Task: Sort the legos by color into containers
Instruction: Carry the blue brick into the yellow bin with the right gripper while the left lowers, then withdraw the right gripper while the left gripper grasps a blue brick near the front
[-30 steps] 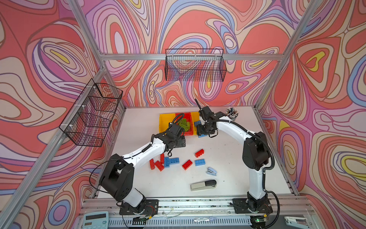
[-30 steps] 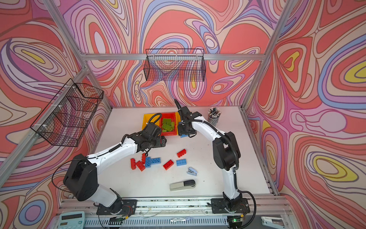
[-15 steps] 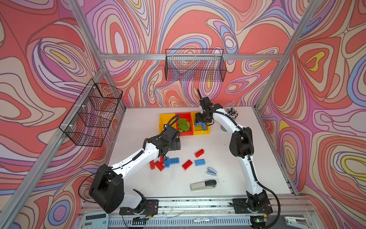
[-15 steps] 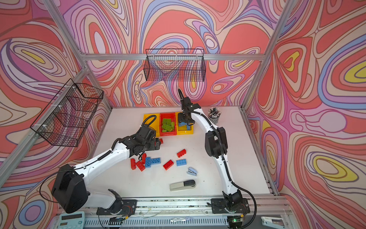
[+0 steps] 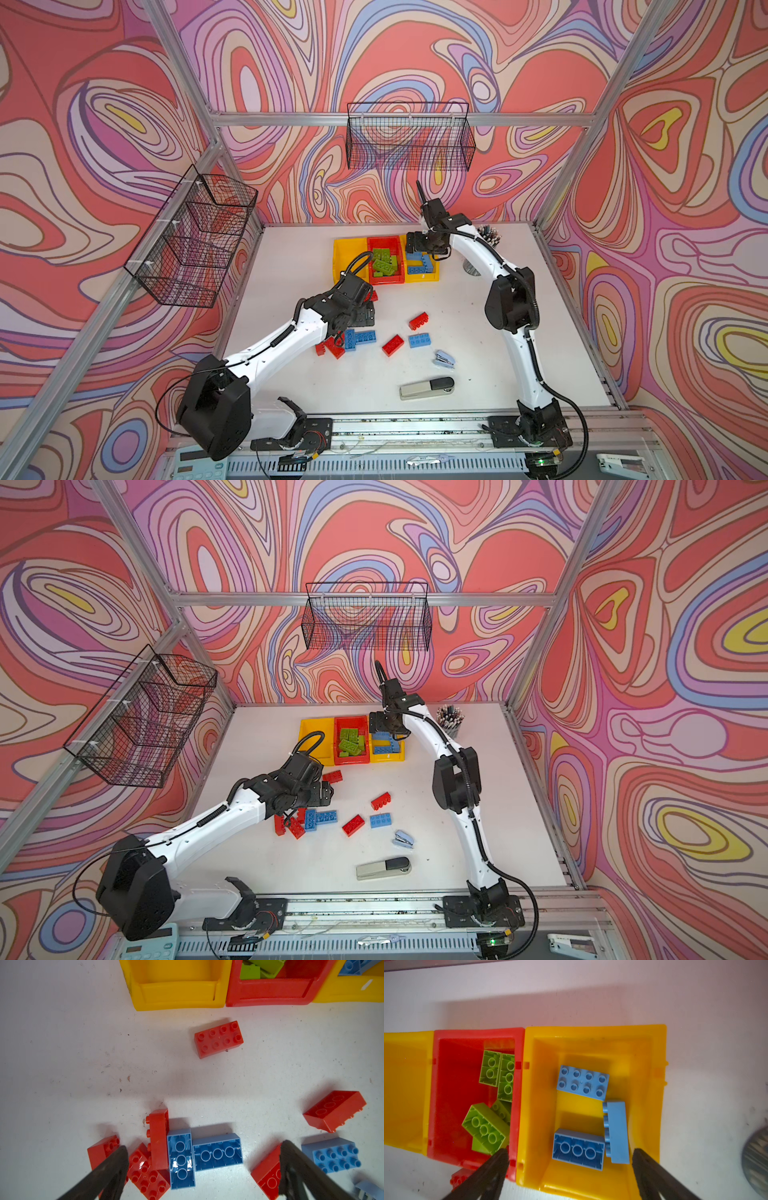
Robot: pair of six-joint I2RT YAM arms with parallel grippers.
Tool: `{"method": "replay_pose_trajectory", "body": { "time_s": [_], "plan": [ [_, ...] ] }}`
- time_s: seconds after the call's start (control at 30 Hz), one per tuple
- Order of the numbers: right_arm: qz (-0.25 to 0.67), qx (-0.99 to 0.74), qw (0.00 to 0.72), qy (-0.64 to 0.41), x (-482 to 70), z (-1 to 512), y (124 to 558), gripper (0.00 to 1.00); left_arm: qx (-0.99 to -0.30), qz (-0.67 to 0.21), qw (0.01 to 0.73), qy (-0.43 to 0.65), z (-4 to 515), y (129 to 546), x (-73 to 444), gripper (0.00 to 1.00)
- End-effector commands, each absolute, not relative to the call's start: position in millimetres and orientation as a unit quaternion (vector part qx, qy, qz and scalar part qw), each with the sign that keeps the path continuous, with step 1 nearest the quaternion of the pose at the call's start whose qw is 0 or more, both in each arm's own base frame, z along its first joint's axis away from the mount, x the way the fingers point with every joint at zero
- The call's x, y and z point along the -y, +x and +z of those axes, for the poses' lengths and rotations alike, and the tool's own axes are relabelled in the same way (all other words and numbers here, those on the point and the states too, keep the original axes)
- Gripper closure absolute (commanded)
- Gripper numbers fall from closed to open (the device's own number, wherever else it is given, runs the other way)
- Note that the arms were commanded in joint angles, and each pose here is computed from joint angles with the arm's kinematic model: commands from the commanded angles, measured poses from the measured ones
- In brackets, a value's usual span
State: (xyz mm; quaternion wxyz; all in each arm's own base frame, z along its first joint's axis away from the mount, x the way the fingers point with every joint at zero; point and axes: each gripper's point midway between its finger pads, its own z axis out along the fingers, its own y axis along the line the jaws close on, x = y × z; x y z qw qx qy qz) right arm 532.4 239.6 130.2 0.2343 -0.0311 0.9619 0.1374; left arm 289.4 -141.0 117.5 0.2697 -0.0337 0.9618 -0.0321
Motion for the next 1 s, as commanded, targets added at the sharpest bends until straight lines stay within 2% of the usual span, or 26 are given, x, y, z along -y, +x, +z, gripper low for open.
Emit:
{"method": "replay_pose_trajectory", "body": {
  "time_s": [0.0, 0.2, 0.4, 0.53, 0.67, 0.97],
  "plan": [
    [0.141, -0.959, 0.246, -0.018, -227, 168, 511, 0.02, -0.968, -0.047, 0.244, -0.044, 110, 277, 142, 0.0],
    [0.156, -0.959, 0.235, -0.011, -211, 174, 459, 0.02, -0.973, -0.039, 0.215, -0.076, 100, 267, 148, 0.0],
    [0.179, -0.955, 0.237, -0.006, -195, 193, 405, 0.02, -0.979, -0.056, 0.191, -0.052, 94, 254, 197, 0.0],
    [0.17, -0.956, 0.241, -0.005, -179, 204, 376, 0.02, -0.984, -0.057, 0.153, -0.071, 77, 246, 211, 0.0],
    [0.163, -0.956, 0.244, -0.004, -168, 211, 356, 0.02, -0.985, -0.055, 0.117, -0.114, 59, 232, 211, 0.0],
    [0.157, -0.955, 0.25, -0.011, -158, 224, 337, 0.02, -0.98, -0.06, 0.119, -0.148, 44, 223, 211, 0.0]
  ]
}}
